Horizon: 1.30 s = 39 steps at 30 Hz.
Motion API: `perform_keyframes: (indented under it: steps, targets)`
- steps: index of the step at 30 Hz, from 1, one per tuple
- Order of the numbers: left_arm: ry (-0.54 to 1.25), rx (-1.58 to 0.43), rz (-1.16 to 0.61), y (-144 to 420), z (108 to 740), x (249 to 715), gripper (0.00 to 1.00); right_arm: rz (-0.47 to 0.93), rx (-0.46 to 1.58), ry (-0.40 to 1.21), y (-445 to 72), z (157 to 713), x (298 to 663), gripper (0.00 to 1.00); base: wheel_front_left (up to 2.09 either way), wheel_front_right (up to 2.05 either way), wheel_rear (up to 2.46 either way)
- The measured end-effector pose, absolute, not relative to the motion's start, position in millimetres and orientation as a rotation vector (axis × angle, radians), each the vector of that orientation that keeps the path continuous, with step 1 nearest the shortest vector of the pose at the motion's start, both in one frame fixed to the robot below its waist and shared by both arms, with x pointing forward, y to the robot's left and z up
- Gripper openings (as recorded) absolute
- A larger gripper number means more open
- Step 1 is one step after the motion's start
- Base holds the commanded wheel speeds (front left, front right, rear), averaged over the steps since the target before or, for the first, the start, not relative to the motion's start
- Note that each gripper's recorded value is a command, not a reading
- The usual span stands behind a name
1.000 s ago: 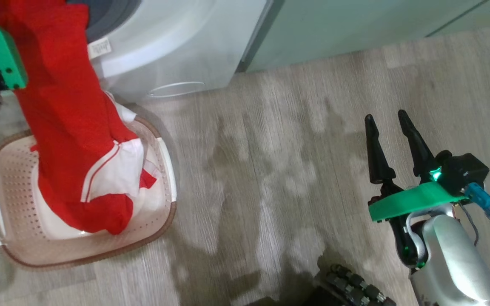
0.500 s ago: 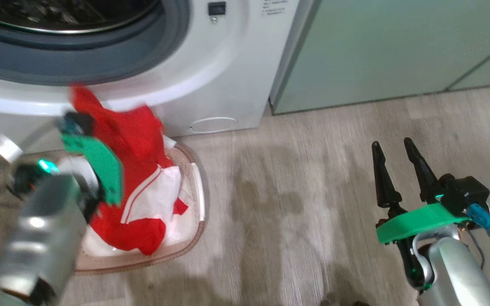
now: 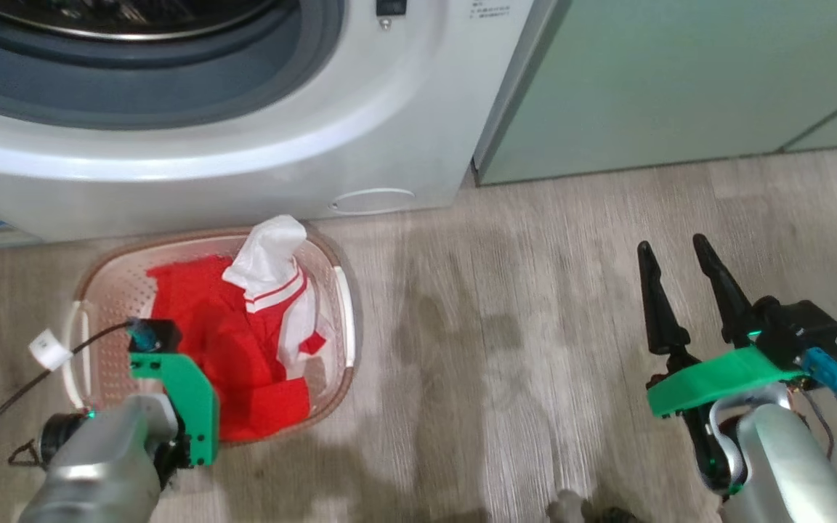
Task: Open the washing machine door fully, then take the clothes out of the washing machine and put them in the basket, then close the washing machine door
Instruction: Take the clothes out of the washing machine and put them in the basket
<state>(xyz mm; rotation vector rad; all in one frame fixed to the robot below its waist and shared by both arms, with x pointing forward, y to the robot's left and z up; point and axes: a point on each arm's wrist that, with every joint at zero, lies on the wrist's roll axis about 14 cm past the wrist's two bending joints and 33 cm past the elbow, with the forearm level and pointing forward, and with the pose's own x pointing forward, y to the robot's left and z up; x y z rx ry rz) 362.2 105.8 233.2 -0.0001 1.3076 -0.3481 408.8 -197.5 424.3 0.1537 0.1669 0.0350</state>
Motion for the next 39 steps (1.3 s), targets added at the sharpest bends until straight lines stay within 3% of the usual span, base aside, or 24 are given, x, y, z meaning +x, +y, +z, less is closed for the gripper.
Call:
perform_keyframes:
  steps: [6,10,11,12,13,15,28,34,39]
  targets:
    - [1.373,-0.056,-0.307,107,211,361,0.0,0.014,0.144,0.2,-205,410,416,1.0,0.0,0.0,0.0]
    - [1.269,-0.066,-0.224,114,203,398,0.0,0.005,0.136,0.227,-209,398,422,1.0,0.0,0.0,0.0]
    - [1.232,-0.062,-0.206,115,202,409,0.11,0.003,0.134,0.234,-210,395,423,1.0,0.0,0.0,0.0]
    - [1.195,-0.059,-0.193,115,202,419,0.34,-0.001,0.132,0.238,-212,392,424,1.0,0.0,0.0,0.0]
    - [1.17,-0.06,-0.187,114,200,425,0.47,-0.005,0.129,0.243,-213,390,425,1.0,0.0,0.0,0.0]
    - [1.153,-0.063,-0.192,109,197,430,1.0,-0.013,0.125,0.254,-216,387,424,1.0,0.0,0.0,0.0]
    - [0.853,-0.15,-0.157,107,252,439,1.0,0.002,0.138,0.162,-211,424,418,1.0,0.0,0.0,0.0]
    - [0.691,-0.204,-0.142,121,300,447,1.0,0.036,0.154,0.127,-198,440,401,1.0,0.0,0.0,0.0]
    - [0.457,-0.242,-0.109,153,367,461,1.0,0.069,0.168,0.08,-186,459,390,1.0,0.0,0.0,0.0]
